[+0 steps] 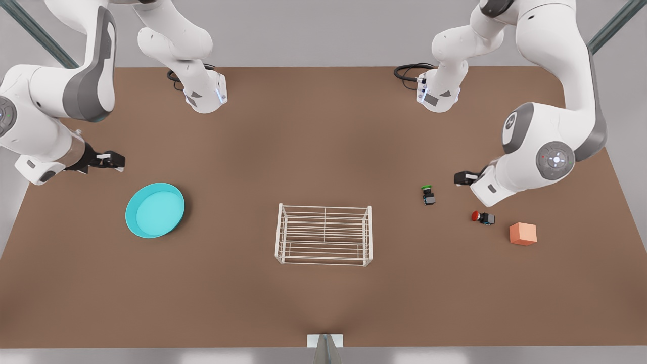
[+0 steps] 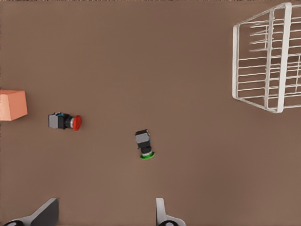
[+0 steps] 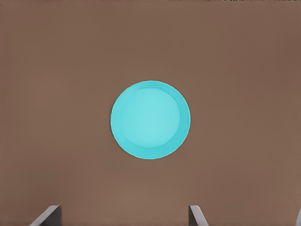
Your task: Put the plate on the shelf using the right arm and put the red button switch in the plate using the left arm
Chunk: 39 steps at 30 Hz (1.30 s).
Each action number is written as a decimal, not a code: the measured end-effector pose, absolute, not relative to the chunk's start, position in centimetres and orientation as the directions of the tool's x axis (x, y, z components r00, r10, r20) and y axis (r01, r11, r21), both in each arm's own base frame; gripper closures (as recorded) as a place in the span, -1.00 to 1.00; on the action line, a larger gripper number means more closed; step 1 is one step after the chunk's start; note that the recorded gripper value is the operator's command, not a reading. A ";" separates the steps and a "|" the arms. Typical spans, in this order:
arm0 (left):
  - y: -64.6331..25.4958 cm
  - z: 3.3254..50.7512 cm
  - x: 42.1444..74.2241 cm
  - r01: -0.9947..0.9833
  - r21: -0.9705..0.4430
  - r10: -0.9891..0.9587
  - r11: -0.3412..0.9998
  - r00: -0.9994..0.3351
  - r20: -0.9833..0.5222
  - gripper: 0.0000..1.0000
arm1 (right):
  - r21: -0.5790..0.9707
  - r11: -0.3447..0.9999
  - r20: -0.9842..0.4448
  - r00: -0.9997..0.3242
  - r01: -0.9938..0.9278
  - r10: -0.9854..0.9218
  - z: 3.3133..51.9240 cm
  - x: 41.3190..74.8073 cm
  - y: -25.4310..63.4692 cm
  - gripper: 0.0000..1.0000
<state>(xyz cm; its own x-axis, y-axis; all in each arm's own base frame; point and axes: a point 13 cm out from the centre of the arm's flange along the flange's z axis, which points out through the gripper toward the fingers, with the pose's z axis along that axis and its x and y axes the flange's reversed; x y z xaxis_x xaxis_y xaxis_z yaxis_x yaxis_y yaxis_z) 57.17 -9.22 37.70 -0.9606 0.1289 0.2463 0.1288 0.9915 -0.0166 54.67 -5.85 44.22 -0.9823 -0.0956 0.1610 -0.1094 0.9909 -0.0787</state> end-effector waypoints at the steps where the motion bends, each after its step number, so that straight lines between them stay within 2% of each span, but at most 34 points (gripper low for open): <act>1: -9.2 37.8 57.3 0.126 -0.012 0.125 0.992 -0.962 0.241 -1.00 | -0.078 0.991 0.162 -0.982 -0.109 -0.096 44.2 54.7 -6.1 -1.00; 3: -9.6 38.1 57.5 0.124 -0.007 0.122 0.992 -0.965 0.232 -1.00 | -0.078 0.991 0.172 -0.981 -0.107 -0.092 43.5 55.0 -6.8 -1.00; 4: -9.9 38.9 57.8 0.122 -0.010 0.121 0.993 -0.969 0.213 -1.00 | -0.069 0.992 0.197 -0.976 -0.102 -0.087 41.7 55.9 -7.8 -1.00; 6: -10.4 40.0 58.3 0.117 -0.011 0.117 0.993 -0.975 0.189 -1.00 | -0.029 1.000 0.260 -0.965 -0.006 0.002 36.3 57.0 -14.9 -1.00; 9: -11.0 40.4 58.3 0.109 0.028 0.102 0.994 -0.979 0.178 -1.00 | 0.050 0.991 0.335 -0.937 0.123 0.099 27.2 55.2 -23.5 -1.00; 11: -11.3 40.4 58.2 0.110 0.036 0.101 0.993 -0.978 0.182 -1.00 | 0.114 0.984 0.344 -0.934 0.140 0.093 21.0 54.4 -23.4 -1.00; 14: -11.6 40.5 58.0 0.108 0.040 0.099 0.993 -0.978 0.185 -1.00 | 0.169 0.978 0.284 -0.956 0.125 0.073 16.4 55.4 -21.7 -1.00; 22: -11.9 41.1 57.9 0.101 0.036 0.093 0.994 -0.979 0.183 -1.00 | 0.210 0.971 0.153 -0.985 0.116 0.084 9.2 57.3 -21.8 -1.00; 35: -11.6 41.4 58.0 0.088 0.039 0.080 0.995 -0.980 0.180 -1.00 | 0.236 0.969 0.156 -0.987 0.070 0.034 4.4 53.7 -21.8 -1.00; 36: -11.6 41.4 58.0 0.087 0.038 0.079 0.995 -0.980 0.181 -1.00 | 0.237 0.969 0.156 -0.987 0.065 0.028 4.3 53.6 -21.8 -0.92; 38: -11.6 41.3 58.0 0.086 0.038 0.078 0.996 -0.980 0.182 -1.00 | 0.240 0.969 0.154 -0.988 0.055 0.018 4.2 53.5 -21.7 -0.53; 39: -11.6 41.2 58.0 0.086 0.038 0.077 0.996 -0.980 0.183 -1.00 | 0.241 0.969 0.153 -0.988 0.050 0.013 4.2 53.5 -21.7 -0.39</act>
